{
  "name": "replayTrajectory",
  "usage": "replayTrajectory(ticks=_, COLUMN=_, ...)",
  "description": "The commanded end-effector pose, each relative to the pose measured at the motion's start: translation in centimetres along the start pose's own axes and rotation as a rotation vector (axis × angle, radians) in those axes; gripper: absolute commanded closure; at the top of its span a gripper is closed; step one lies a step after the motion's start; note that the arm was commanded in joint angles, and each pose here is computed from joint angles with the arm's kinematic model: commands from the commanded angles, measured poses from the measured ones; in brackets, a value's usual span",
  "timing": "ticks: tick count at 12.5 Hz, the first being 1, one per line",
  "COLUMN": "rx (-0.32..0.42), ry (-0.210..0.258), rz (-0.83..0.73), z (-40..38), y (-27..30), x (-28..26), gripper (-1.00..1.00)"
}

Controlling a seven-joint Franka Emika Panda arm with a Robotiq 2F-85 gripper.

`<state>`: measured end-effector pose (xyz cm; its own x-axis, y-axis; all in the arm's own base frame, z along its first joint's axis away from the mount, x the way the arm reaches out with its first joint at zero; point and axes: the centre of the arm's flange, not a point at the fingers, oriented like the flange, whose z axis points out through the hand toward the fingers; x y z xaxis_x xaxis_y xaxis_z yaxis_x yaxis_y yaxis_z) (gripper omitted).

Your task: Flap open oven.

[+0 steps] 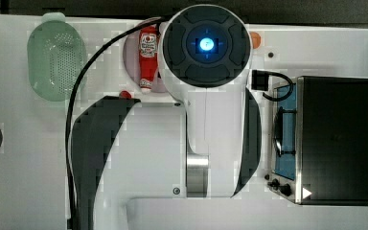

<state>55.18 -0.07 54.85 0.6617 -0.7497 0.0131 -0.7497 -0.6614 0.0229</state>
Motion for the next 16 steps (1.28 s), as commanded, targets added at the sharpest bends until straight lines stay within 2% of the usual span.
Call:
replayTrajectory(ticks=1, rx=-0.029, ry=-0.031, rz=0.202, z=-5.1, y=13.9, x=-7.0, gripper=-0.59)
replayTrajectory(ticks=3, rx=-0.029, ry=-0.031, rz=0.202, z=-5.1, y=13.9, x=-7.0, gripper=-0.99)
replayTrajectory(ticks=4, rx=-0.029, ry=-0.031, rz=0.201, z=-5.1, y=13.9, x=-7.0, gripper=-1.0)
replayTrajectory(ticks=5, rx=-0.028, ry=-0.031, rz=0.201, z=-5.2, y=13.9, x=-7.0, gripper=-0.9)
replayTrajectory(ticks=9, rx=-0.029, ry=-0.029, rz=0.205, z=-5.1, y=14.0, x=-6.8, gripper=0.09)
replayTrajectory(ticks=11, rx=-0.002, ry=-0.012, rz=0.215, z=-5.0, y=14.0, x=-6.0, gripper=0.55)
replayTrajectory(ticks=12, rx=0.015, ry=-0.002, rz=0.212, z=-4.8, y=14.0, x=-5.3, gripper=0.65)
replayTrajectory(ticks=13, rx=0.022, ry=0.006, rz=0.179, z=-4.2, y=14.2, x=-4.4, gripper=0.65)
replayTrajectory(ticks=16, rx=0.011, ry=-0.011, rz=-0.049, z=-0.6, y=16.1, x=-0.9, gripper=0.65)
